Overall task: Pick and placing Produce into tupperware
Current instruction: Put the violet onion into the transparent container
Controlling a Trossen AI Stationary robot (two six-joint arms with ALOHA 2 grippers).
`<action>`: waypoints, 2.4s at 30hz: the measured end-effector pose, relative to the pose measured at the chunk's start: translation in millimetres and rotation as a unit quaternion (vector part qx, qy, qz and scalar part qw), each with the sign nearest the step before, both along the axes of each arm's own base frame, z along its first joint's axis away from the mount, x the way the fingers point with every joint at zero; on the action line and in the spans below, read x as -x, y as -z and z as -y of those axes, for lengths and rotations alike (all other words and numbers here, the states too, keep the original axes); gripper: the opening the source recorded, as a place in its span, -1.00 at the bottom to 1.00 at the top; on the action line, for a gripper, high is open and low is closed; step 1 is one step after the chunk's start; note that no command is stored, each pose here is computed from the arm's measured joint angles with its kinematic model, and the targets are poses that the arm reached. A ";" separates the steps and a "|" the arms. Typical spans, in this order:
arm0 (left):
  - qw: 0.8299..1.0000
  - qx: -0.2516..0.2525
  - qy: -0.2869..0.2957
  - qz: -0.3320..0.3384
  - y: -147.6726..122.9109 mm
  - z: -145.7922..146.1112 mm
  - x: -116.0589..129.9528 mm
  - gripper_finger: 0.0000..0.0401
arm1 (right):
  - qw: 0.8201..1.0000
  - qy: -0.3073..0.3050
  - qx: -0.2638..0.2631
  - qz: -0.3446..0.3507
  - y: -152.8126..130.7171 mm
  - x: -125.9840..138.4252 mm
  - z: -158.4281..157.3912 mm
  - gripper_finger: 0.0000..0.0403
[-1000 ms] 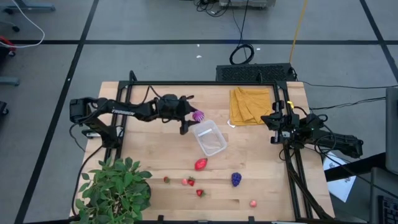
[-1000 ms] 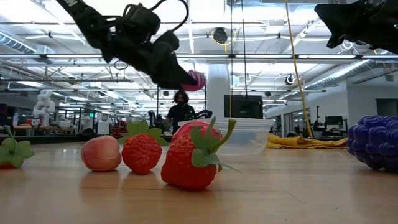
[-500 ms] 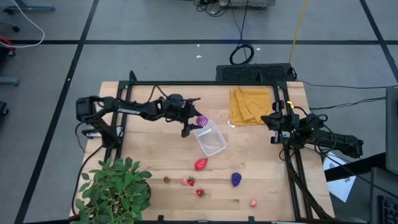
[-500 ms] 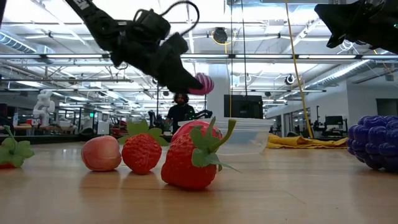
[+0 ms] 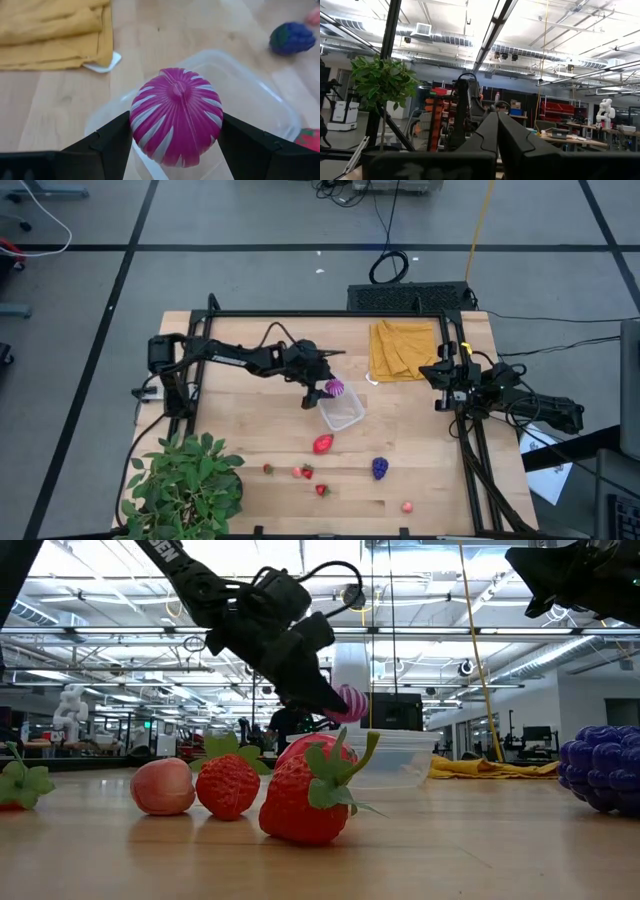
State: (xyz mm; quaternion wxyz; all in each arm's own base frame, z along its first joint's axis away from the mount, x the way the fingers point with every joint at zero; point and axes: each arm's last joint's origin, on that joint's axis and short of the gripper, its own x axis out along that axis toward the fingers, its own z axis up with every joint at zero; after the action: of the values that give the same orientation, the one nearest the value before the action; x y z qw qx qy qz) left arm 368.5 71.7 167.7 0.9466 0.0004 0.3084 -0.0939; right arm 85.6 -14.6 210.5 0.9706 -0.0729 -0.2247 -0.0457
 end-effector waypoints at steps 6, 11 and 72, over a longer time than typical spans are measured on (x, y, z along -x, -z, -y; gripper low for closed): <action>0.999 -0.011 -0.019 -0.026 3.8 3.2 -0.3 0.33 | 1.000 0.000 -0.001 -0.008 1.4 -0.7 0.1 -1.00; 0.999 -0.008 -0.018 -0.033 4.6 5.6 0.2 0.33 | 1.000 0.001 0.000 -0.008 1.4 -0.7 0.1 -1.00; 0.992 -0.013 -0.093 -0.081 19.3 10.0 -0.4 0.33 | 1.000 0.001 0.000 -0.008 1.4 -0.7 0.2 -1.00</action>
State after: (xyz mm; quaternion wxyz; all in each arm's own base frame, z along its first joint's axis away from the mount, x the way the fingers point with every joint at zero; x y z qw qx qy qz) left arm 368.9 61.7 148.4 0.9229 -0.0234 0.3843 -0.0011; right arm 86.3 -14.8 209.1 0.9723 -0.0733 -0.2169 -0.0460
